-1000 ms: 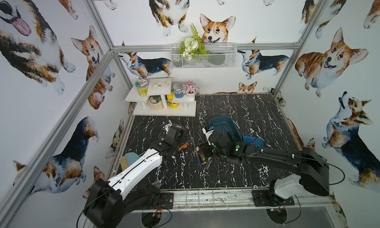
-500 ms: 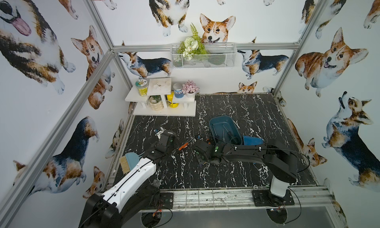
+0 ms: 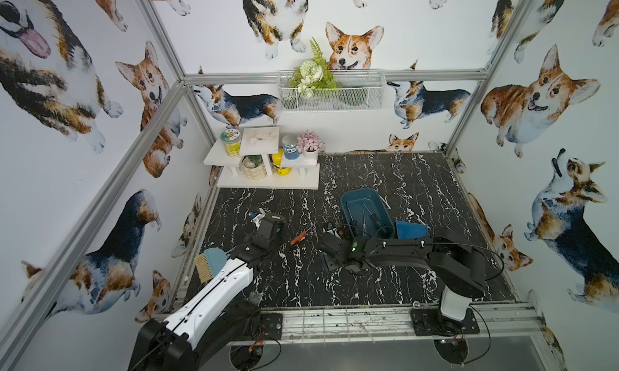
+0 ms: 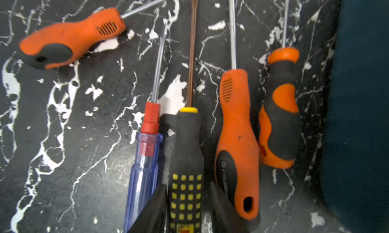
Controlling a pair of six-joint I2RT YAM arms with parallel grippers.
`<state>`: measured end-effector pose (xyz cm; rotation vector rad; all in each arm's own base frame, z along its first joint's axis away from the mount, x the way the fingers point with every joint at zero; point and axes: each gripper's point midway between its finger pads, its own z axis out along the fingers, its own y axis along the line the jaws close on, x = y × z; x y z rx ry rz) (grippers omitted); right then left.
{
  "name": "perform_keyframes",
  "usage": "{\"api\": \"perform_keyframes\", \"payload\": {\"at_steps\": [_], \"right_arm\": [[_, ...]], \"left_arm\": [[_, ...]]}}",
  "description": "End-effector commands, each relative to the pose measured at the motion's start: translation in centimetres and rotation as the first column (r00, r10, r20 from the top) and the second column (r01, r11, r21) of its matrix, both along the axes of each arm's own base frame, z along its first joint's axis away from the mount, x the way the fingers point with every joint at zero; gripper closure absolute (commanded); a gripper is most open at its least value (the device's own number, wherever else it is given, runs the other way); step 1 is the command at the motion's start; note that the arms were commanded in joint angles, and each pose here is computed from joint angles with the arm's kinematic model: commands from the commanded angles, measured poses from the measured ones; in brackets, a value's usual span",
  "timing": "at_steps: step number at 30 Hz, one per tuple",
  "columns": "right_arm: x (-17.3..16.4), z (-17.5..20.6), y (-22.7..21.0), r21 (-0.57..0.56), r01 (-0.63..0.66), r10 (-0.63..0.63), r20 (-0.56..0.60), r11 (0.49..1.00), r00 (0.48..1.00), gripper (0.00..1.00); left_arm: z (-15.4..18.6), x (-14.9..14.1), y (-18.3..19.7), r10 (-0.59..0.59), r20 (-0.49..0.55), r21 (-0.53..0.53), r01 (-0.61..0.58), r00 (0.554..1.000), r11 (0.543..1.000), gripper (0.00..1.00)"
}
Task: Put the screwdriver on the desktop into the storage box
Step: Pick up the screwdriver from the center of the board.
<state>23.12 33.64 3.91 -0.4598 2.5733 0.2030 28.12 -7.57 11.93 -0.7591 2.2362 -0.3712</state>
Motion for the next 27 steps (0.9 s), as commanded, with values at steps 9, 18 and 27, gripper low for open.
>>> {"api": "perform_keyframes", "payload": {"at_steps": [9, 18, 27], "right_arm": [[0.5, -0.9, 0.7, 0.023, 0.029, -0.029, 0.004, 0.999, 1.0, 0.63], [0.7, -0.8, 1.0, 0.023, 0.028, -0.028, 0.01, 0.999, 1.0, 0.7], [1.4, 4.5, 0.2, 0.114, 0.054, -0.067, 0.11, 0.992, 0.992, 0.83]], "left_arm": [[0.1, 0.0, 0.2, 0.005, -0.006, 0.011, -0.005, 1.0, 1.0, 0.41], [0.5, -0.4, 0.8, 0.023, -0.002, 0.029, -0.023, 1.0, 0.999, 0.41], [1.0, -0.3, 0.9, 0.017, 0.006, 0.028, -0.017, 1.0, 0.999, 0.41]]}}
